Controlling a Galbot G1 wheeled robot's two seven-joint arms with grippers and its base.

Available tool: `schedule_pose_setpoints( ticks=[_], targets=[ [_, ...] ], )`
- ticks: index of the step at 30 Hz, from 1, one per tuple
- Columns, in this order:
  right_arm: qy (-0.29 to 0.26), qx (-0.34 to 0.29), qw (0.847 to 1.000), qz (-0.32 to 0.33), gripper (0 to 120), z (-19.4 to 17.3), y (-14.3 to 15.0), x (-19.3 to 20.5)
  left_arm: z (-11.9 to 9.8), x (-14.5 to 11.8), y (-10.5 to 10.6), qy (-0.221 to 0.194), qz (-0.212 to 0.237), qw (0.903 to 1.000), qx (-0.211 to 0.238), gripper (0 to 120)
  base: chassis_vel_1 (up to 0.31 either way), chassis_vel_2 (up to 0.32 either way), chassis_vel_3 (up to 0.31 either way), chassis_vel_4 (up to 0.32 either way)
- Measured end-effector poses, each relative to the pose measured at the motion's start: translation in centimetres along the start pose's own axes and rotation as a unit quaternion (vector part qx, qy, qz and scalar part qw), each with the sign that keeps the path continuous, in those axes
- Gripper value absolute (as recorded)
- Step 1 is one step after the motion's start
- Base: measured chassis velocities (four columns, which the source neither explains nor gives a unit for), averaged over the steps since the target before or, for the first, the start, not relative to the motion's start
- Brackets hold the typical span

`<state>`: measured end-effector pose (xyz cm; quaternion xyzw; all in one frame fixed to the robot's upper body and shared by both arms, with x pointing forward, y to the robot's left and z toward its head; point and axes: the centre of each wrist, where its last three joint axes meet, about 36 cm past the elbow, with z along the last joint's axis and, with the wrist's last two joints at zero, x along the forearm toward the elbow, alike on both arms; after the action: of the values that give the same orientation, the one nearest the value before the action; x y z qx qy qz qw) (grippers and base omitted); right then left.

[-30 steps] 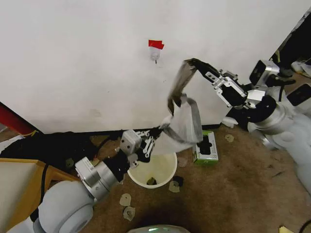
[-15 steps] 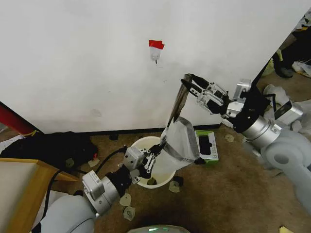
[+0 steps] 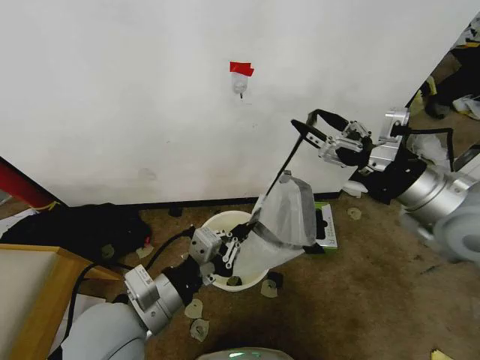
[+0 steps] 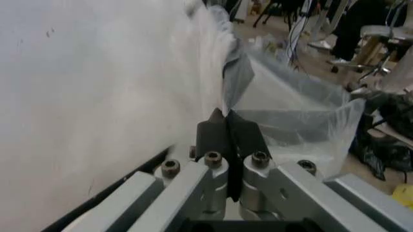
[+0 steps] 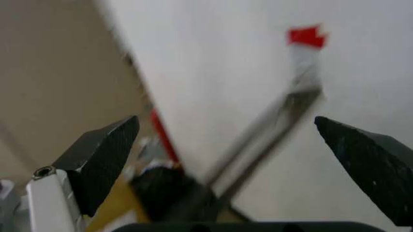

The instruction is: Place the garbage bag over the trash bin.

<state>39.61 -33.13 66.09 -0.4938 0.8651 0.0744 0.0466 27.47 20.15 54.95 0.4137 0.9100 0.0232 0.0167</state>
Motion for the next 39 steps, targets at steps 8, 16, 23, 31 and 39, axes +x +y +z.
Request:
schedule_pose_setpoints(
  ticks=[8, 16, 23, 31, 39],
  targets=[
    [0.077, 0.069, 0.977, -0.189, 100, -2.7, -7.0, 4.0, 0.0, 0.0, 0.1, -0.009, -0.009, 0.9999, -0.001, 0, 0.000, 0.000, 0.000, 0.000],
    [0.039, 0.095, 0.988, -0.111, 100, -5.1, -8.1, 8.3, -0.2, -0.1, 0.2, -0.022, -0.021, 0.9995, -0.004, 0, 0.000, 0.000, 0.000, 0.000],
    [0.006, 0.005, 0.997, -0.073, 100, 1.6, -5.3, 7.6, 1.0, 0.5, -0.8, -0.028, -0.042, 0.9986, -0.016, 0, 0.000, 0.000, 0.000, 0.000],
    [0.020, -0.097, 0.995, 0.005, 100, 8.5, -0.9, 6.7, 0.7, 0.4, -0.6, -0.049, -0.039, 0.9978, -0.023, 0, 0.000, 0.000, 0.000, 0.000],
    [0.015, -0.157, 0.987, 0.039, 100, 10.4, 0.8, 5.6, 0.1, 0.0, -0.2, -0.087, -0.027, 0.9949, -0.041, 0, 0.000, 0.000, 0.000, 0.000]
  ],
)
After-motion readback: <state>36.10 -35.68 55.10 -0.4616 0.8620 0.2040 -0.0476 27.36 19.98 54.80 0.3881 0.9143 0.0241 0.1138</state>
